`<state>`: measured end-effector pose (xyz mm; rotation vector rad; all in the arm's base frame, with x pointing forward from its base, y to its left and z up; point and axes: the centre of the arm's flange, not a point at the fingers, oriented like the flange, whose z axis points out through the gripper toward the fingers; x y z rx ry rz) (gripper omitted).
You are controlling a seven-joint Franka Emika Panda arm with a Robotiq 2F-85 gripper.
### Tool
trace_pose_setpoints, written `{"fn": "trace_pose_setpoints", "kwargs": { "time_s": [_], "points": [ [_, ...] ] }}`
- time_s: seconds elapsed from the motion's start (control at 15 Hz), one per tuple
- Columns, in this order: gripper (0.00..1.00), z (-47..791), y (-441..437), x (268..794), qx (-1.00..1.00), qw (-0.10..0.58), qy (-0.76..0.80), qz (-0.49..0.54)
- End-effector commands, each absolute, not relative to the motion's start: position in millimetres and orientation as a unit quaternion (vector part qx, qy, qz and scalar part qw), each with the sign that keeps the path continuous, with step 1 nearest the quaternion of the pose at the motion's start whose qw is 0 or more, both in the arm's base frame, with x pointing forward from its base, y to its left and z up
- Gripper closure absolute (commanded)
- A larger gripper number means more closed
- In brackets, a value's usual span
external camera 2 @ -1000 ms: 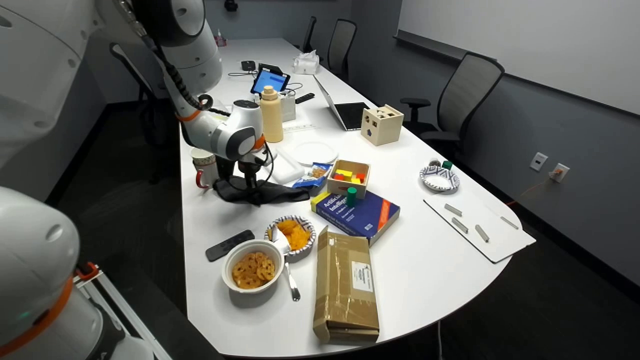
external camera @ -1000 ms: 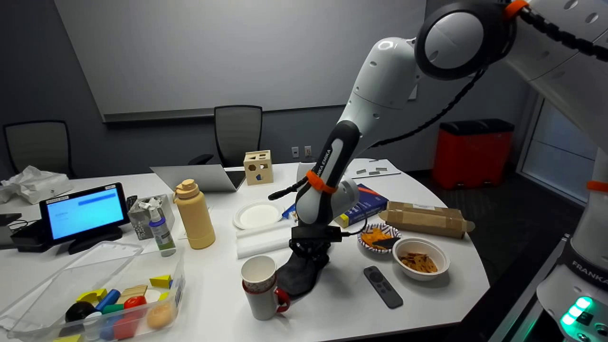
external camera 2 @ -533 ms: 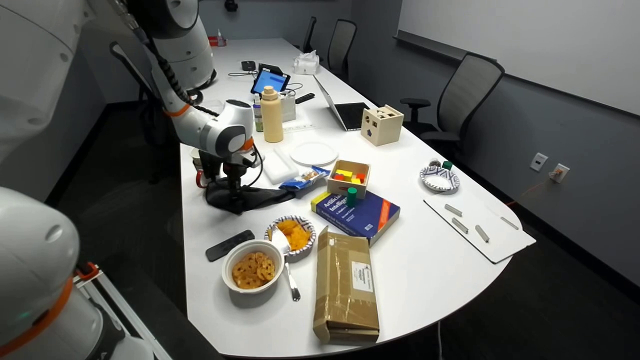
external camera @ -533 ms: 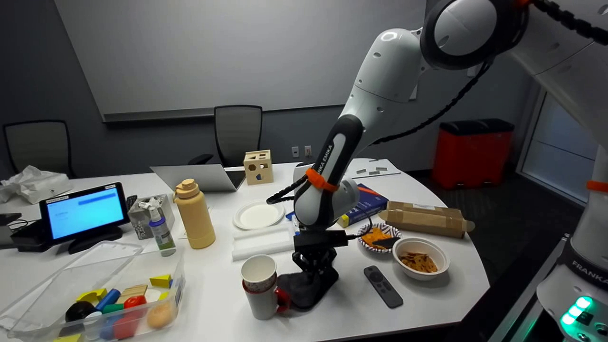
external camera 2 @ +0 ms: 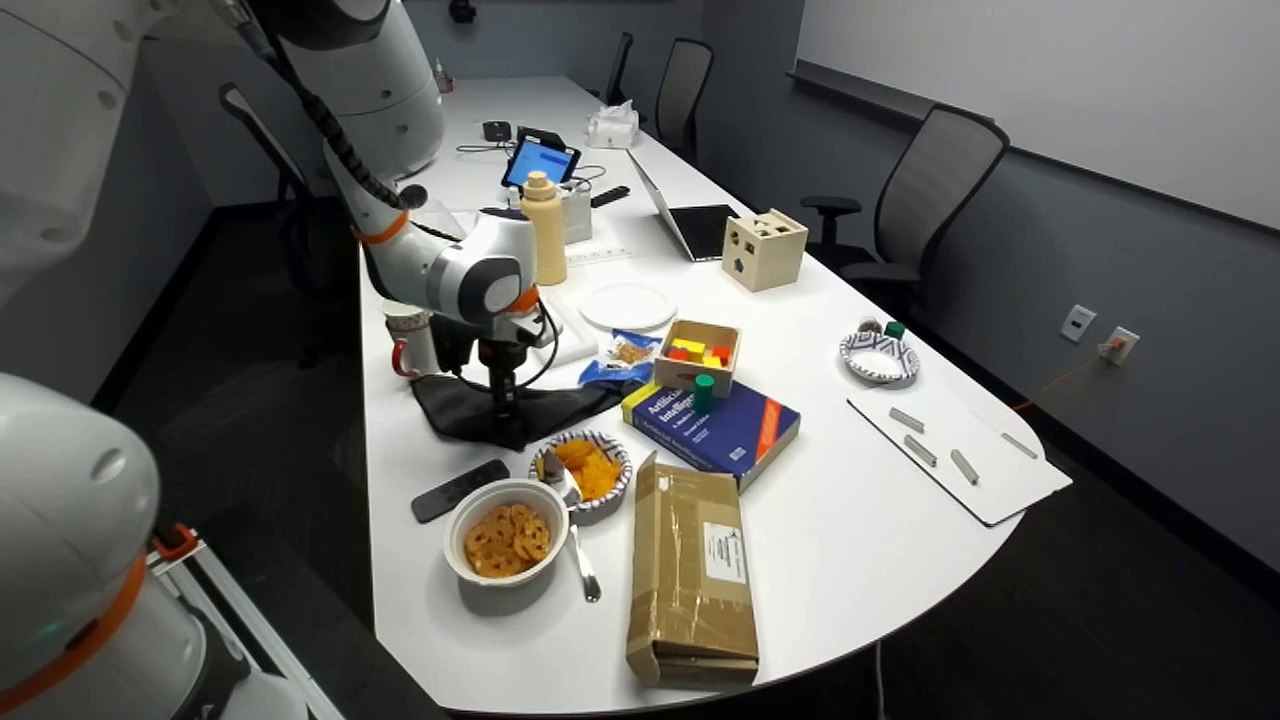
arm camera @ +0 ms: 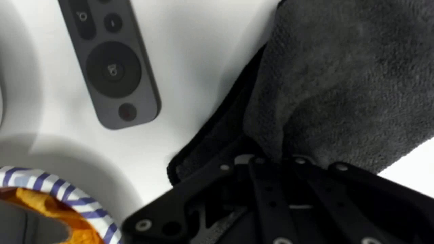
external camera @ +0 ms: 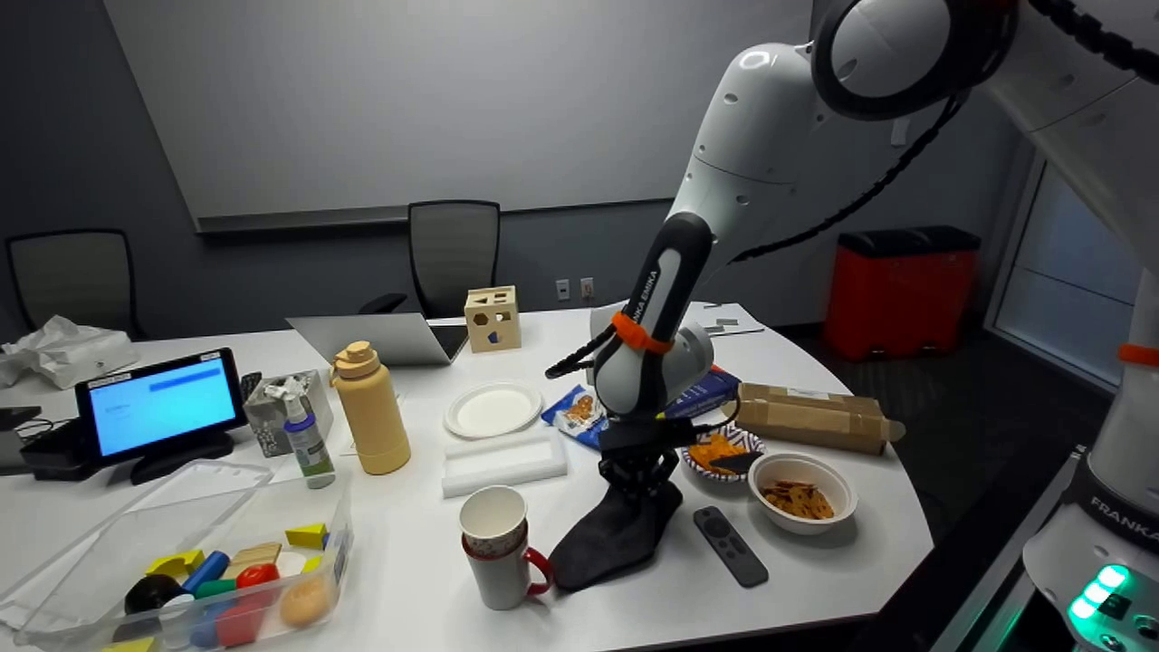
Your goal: Use the black towel to wipe the counter
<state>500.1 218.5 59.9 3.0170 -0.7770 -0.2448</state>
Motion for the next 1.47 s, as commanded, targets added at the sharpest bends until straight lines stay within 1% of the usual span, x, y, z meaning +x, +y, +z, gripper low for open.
{"fn": "trace_pose_setpoints", "kwargs": {
  "time_s": [0.0,0.33,0.53,0.67,1.07,1.4],
  "points": [
    [0.98,60.6,192.6,521.1,0.955,0.005,-0.291,-0.049],
    [0.98,54.3,206.0,548.4,0.938,-0.03,-0.344,-0.036],
    [0.98,54.5,230.9,548.5,0.937,-0.043,-0.346,-0.036],
    [0.98,57.3,244.9,537.6,0.942,-0.043,-0.331,-0.045],
    [0.98,65.5,255.3,499.3,0.957,-0.023,-0.279,-0.081],
    [0.98,65.7,217.8,489.7,0.957,0.024,-0.275,-0.094]
  ]
}}
